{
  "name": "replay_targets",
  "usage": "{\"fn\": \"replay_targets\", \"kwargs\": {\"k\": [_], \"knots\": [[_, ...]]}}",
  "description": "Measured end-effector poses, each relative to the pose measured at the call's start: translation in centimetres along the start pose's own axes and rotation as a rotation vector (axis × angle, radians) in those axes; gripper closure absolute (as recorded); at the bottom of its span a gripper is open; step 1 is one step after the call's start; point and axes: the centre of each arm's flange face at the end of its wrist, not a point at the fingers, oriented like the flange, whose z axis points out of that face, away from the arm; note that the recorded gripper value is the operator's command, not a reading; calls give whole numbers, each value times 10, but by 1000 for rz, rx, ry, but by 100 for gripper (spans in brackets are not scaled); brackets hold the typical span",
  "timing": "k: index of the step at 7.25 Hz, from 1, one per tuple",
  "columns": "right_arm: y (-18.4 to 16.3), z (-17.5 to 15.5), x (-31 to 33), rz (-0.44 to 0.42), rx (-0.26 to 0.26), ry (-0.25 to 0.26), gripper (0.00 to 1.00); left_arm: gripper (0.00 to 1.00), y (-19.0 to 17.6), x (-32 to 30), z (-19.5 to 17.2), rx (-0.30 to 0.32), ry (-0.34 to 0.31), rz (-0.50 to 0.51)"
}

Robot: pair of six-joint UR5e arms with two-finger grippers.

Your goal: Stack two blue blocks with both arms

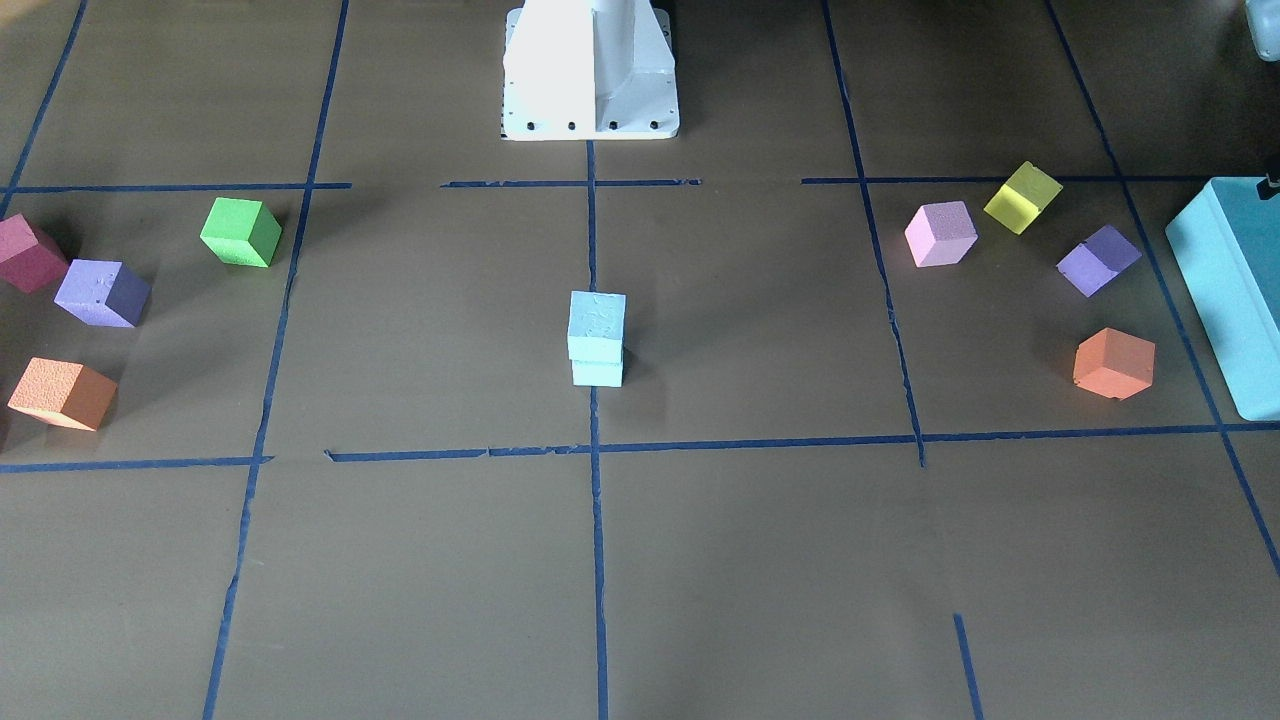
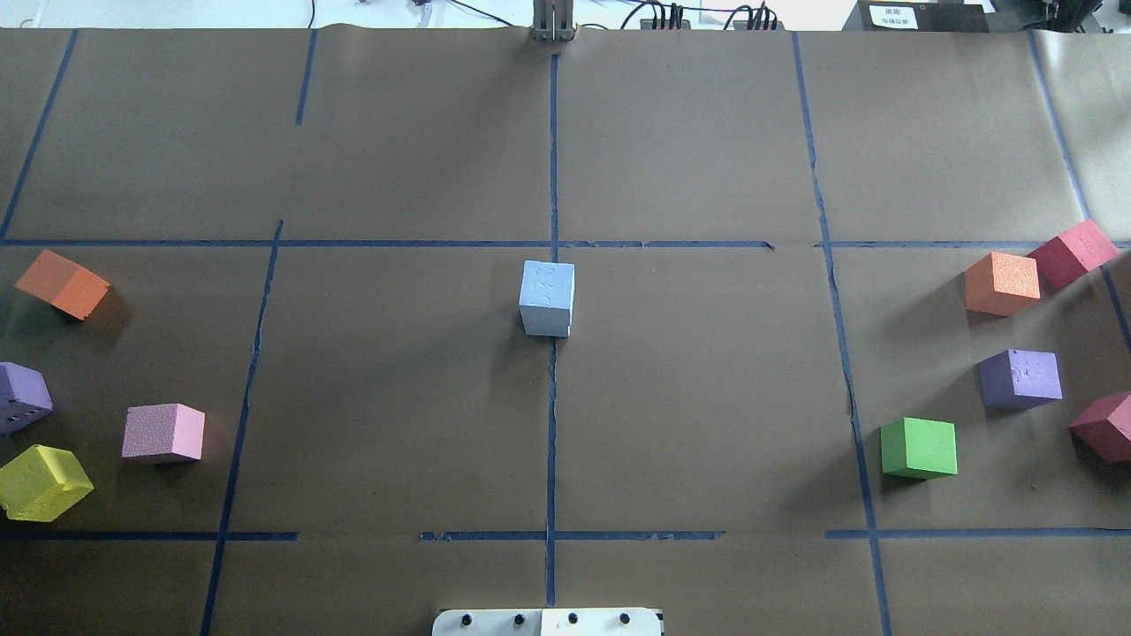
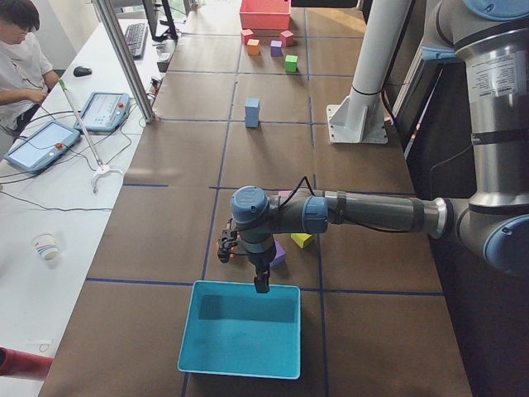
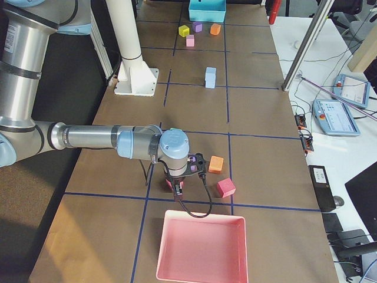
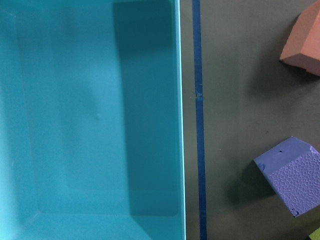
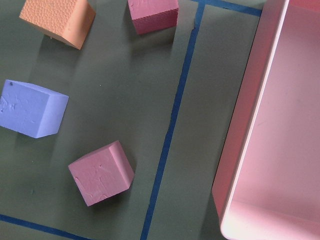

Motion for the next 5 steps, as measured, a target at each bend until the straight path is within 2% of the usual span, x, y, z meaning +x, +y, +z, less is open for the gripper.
{"fn": "replay_targets", "kwargs": {"k": [5], "knots": [[-1, 2, -1, -3, -5, -2, 0, 0, 1, -1, 2, -5, 1, -3]]}}
